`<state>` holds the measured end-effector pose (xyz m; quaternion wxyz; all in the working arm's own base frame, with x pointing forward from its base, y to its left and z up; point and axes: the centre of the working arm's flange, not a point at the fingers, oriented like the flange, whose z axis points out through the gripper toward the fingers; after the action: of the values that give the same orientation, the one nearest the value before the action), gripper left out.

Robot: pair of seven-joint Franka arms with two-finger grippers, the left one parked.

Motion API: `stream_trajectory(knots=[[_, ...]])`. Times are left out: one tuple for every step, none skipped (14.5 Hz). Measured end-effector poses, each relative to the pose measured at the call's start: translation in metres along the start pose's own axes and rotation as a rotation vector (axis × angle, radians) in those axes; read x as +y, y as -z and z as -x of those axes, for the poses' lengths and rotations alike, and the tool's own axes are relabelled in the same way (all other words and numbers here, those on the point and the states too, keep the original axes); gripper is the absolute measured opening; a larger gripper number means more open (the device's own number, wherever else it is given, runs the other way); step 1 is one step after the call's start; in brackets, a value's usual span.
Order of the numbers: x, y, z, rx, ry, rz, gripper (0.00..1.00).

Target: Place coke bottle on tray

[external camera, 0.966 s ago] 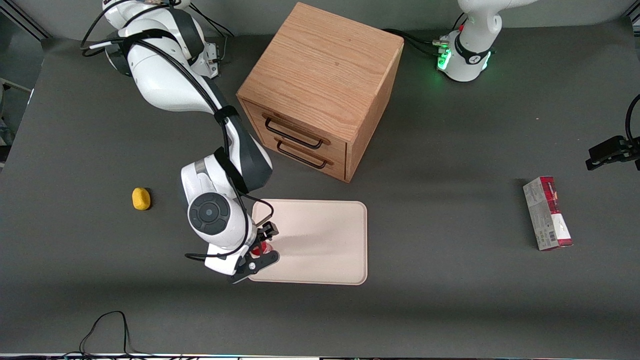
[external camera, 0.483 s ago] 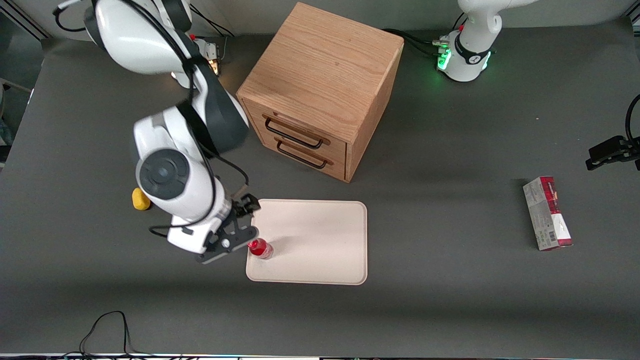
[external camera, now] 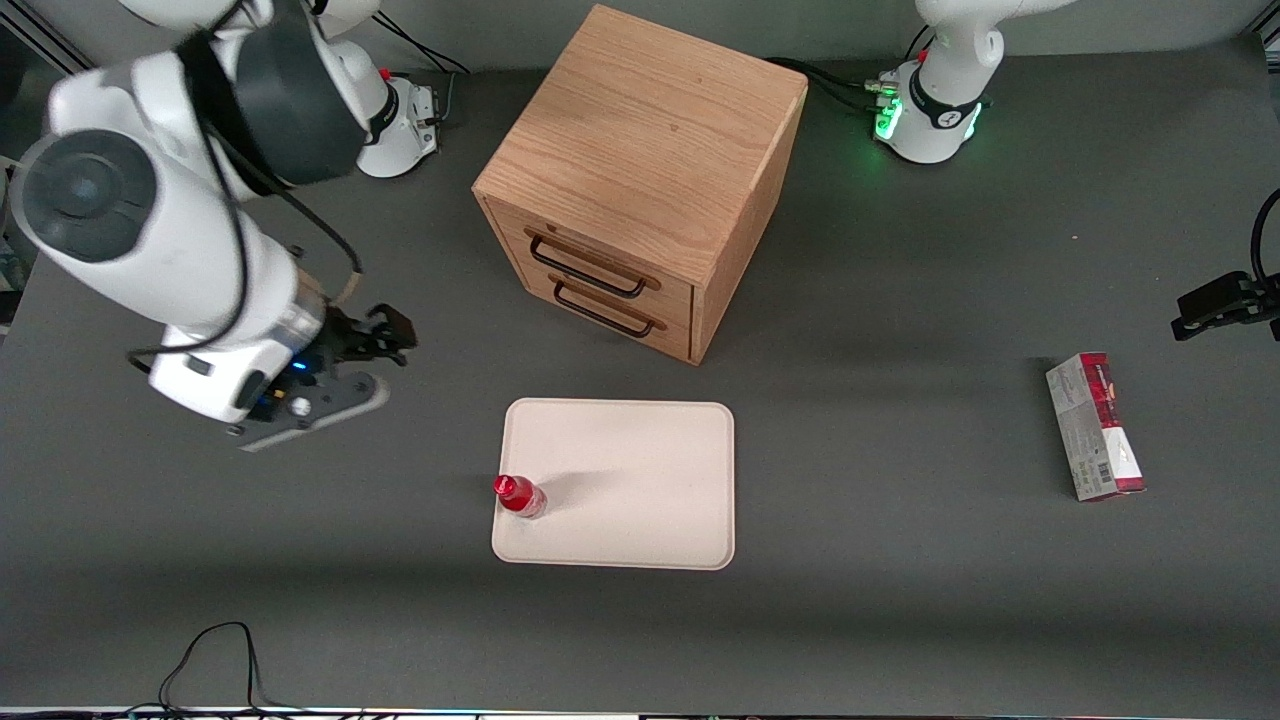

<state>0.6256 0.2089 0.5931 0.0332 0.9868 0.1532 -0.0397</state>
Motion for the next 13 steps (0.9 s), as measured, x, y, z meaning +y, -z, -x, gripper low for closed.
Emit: stream_trajectory(knots=[[0.015, 0.003, 0.012, -0.005, -0.023, -0.004, 1.00], [0.032, 0.005, 0.024, -0.002, -0.050, -0.010, 1.00], [0.051, 0.006, 0.036, 0.005, -0.080, -0.017, 1.00], [0.070, 0.005, 0.048, 0.015, -0.108, -0.025, 1.00], [0.088, 0.002, 0.061, 0.026, -0.135, -0.036, 1.00], [0.107, -0.002, 0.074, 0.032, -0.164, -0.050, 1.00], [0.126, -0.007, 0.087, 0.031, -0.189, -0.065, 1.00], [0.144, -0.012, 0.099, 0.033, -0.203, -0.077, 1.00], [0.159, -0.015, 0.109, 0.036, -0.213, -0.087, 1.00], [0.171, -0.017, 0.119, 0.036, -0.218, -0.096, 1.00], [0.180, -0.018, 0.127, 0.038, -0.222, -0.102, 1.00], [0.186, -0.016, 0.134, 0.042, -0.224, -0.106, 1.00], [0.190, -0.014, 0.140, 0.047, -0.227, -0.107, 1.00]])
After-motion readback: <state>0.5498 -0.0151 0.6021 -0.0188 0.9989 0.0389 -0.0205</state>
